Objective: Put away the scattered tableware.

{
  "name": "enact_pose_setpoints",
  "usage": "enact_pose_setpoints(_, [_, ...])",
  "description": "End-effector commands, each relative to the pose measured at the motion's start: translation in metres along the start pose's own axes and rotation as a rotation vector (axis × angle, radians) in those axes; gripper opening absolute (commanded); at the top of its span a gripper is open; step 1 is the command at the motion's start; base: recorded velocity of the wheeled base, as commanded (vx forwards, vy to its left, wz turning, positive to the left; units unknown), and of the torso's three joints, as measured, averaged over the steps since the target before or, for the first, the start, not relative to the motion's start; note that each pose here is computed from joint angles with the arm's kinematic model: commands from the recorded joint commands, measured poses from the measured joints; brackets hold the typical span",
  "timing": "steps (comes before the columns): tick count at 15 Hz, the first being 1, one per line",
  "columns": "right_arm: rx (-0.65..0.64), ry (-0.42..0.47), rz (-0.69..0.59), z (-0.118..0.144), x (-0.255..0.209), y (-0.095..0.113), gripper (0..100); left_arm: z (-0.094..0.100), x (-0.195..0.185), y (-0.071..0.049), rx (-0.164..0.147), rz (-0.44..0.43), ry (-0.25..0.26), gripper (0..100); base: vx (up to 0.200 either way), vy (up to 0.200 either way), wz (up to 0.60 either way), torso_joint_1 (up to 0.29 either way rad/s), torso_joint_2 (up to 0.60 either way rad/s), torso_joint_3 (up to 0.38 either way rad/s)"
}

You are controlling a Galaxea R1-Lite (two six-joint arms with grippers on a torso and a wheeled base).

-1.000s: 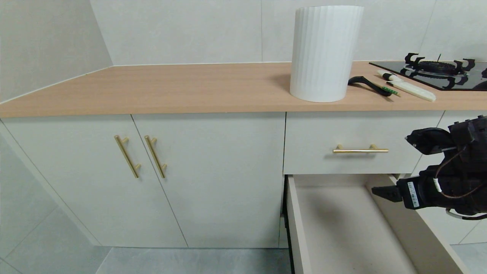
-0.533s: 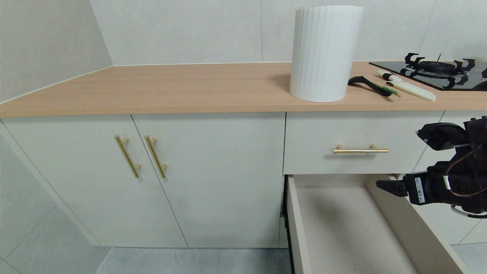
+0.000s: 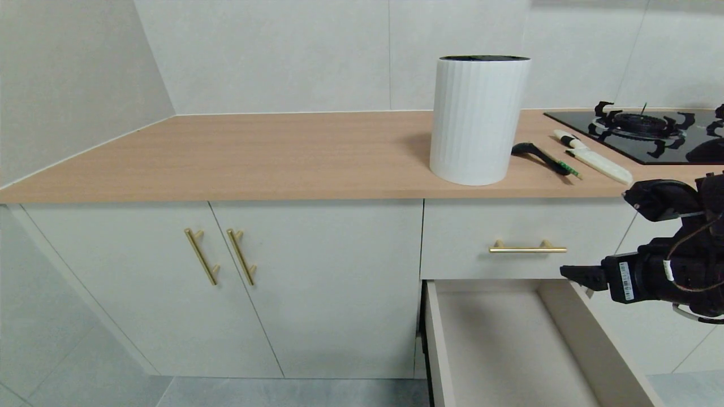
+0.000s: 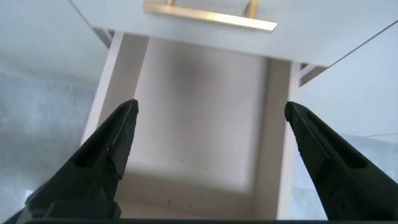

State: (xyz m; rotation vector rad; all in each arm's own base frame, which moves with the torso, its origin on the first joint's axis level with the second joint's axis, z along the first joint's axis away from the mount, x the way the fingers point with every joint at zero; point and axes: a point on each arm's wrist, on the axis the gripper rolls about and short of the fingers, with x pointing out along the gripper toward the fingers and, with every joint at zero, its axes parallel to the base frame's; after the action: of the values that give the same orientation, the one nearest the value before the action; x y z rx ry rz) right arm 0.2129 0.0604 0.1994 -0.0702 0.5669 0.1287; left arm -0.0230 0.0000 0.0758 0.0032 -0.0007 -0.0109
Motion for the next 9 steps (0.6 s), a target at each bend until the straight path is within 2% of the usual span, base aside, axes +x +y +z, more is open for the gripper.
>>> enact_pose_setpoints(1, [0.003,-0.001,-0.005,0.0002,0.0011,-0.0011,100,-0.0001,0.0001,0.0,0.0,0.0,0.001,100,0.0,0.0,0.0,0.154,-0.48,-0.29])
enact_pose_setpoints(9, [0.003,0.002,-0.005,0.0001,0.0033,-0.0011,100,-0.0001,0.0001,0.0,0.0,0.0,0.001,100,0.0,0.0,0.0,0.183,-0.47,-0.289])
